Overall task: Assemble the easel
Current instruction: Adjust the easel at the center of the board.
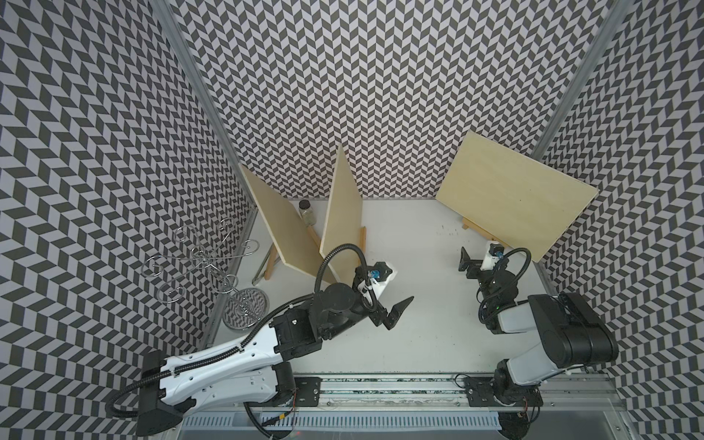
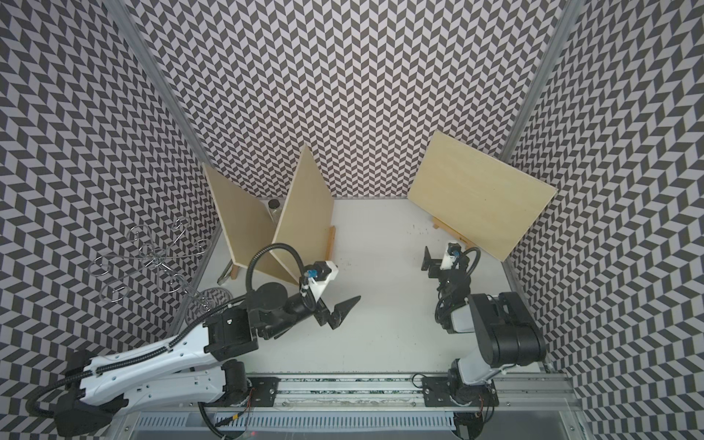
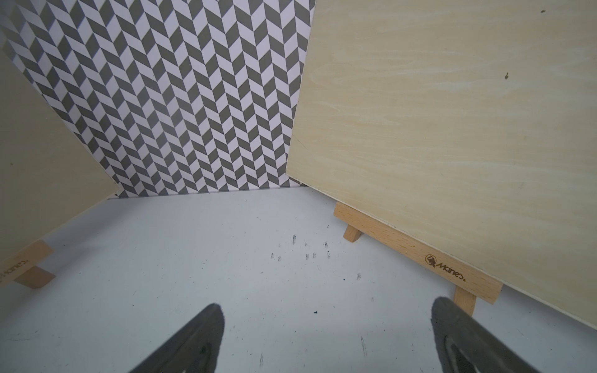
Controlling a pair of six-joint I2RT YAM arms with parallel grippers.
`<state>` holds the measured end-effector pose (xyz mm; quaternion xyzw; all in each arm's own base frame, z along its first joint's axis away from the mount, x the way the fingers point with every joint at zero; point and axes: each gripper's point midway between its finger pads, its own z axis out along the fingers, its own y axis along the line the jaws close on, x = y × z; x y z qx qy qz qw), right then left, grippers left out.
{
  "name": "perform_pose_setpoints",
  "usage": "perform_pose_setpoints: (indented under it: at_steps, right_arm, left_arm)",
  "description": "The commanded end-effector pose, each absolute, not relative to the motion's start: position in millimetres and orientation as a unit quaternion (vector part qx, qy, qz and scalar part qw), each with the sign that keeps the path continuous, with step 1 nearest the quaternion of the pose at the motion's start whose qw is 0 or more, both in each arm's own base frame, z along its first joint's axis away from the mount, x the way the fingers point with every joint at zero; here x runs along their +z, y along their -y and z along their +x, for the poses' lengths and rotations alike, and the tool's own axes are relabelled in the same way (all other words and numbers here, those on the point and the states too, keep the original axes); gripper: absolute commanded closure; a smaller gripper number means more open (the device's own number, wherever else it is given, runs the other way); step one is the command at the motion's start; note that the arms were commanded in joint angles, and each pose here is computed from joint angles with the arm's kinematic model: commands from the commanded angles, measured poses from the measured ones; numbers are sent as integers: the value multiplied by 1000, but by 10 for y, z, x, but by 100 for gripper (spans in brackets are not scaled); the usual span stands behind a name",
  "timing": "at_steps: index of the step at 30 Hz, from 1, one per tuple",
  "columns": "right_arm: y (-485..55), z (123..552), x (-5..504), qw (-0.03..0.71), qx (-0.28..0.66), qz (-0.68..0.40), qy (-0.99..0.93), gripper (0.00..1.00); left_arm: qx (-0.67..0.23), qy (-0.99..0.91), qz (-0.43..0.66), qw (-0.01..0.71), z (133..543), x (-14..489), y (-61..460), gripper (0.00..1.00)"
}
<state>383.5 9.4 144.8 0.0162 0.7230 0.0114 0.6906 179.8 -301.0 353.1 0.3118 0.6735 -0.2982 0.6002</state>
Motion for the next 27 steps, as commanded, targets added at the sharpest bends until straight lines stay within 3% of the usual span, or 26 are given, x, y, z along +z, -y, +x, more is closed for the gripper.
perform_pose_setpoints:
  at_steps: [1,5,10,17,27]
  right_arm:
    - [-91,3836,1554,708,7,8,-706,1]
    - [-88,3836,1550,708,6,8,-706,1]
    - [-94,3837,1549,708,7,7,-706,1]
    - [-97,3834,1548,707,7,6,-707,1]
    - [-96,3836,1549,707,7,6,-707,1]
  left_arm:
    - [-266,-682,221,644,2033,4044,2768,1]
    - [-205,-703,96,674,2415,4518,2344,1]
    - [-191,-716,-2,672,2917,4772,1817,1]
    - [-233,-712,-150,645,3470,4589,941,1]
    - [-192,-760,-254,567,4295,3882,653,1]
